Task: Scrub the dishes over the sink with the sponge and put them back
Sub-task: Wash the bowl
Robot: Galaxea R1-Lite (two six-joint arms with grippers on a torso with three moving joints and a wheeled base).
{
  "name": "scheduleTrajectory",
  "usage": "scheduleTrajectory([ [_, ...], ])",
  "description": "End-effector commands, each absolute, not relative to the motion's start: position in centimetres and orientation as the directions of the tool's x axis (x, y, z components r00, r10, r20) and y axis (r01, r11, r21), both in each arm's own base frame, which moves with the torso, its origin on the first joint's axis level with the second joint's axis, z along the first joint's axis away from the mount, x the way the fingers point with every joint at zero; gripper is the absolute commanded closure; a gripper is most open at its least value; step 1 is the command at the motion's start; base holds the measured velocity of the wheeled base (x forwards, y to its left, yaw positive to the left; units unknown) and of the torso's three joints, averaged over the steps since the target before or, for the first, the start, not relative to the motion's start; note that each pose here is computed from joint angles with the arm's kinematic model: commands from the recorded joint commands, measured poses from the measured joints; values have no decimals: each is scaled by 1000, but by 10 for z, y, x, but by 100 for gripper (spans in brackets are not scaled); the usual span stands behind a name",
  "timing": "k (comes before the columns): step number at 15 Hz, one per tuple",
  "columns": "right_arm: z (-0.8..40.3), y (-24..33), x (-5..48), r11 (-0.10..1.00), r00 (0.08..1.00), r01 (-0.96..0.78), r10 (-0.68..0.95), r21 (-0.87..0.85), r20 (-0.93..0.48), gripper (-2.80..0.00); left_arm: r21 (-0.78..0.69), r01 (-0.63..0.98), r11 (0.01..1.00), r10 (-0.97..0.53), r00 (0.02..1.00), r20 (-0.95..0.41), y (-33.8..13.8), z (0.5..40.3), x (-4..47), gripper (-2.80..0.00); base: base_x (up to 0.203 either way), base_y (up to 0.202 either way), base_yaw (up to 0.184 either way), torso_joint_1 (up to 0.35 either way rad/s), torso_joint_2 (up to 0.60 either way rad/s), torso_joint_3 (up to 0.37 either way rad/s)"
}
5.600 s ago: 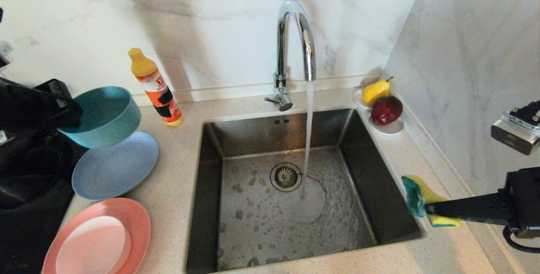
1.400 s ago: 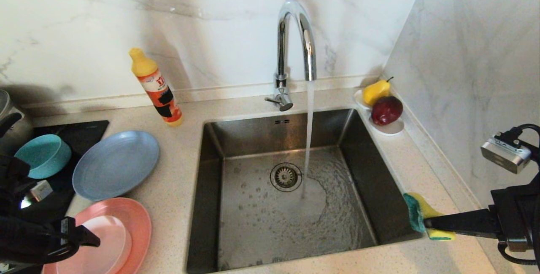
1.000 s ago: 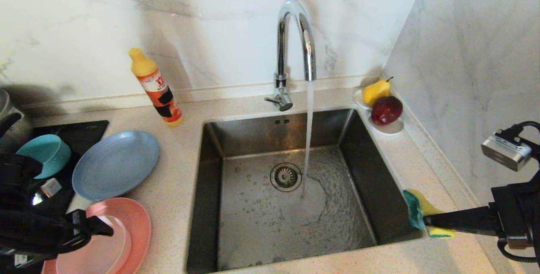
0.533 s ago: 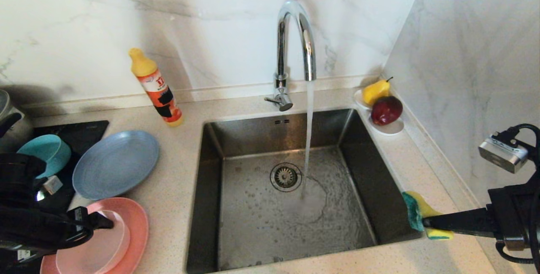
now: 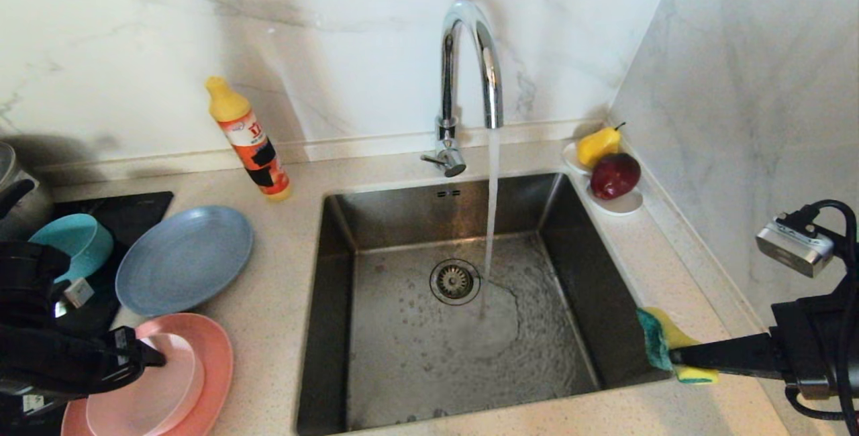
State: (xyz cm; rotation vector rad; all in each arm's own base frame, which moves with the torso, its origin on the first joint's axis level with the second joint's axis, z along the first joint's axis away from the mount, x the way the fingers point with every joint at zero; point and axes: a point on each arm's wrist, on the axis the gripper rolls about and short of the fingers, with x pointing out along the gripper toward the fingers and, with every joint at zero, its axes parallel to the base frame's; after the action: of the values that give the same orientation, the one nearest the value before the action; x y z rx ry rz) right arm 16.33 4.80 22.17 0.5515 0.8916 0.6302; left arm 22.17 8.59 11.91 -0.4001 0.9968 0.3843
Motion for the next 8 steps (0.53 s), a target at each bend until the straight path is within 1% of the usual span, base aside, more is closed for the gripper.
scheduleTrajectory([
  [1, 221, 49, 164, 688, 469, -265, 704, 675, -534, 0, -148, -501, 853, 137, 489, -862, 91, 120, 221, 0, 0, 0, 0, 0, 0, 0],
  [8, 220, 49, 167, 688, 464, -261, 704, 677, -537, 0, -130, -522, 843, 162, 477, -864, 104, 121, 217, 0, 0, 0, 0, 0, 0, 0],
])
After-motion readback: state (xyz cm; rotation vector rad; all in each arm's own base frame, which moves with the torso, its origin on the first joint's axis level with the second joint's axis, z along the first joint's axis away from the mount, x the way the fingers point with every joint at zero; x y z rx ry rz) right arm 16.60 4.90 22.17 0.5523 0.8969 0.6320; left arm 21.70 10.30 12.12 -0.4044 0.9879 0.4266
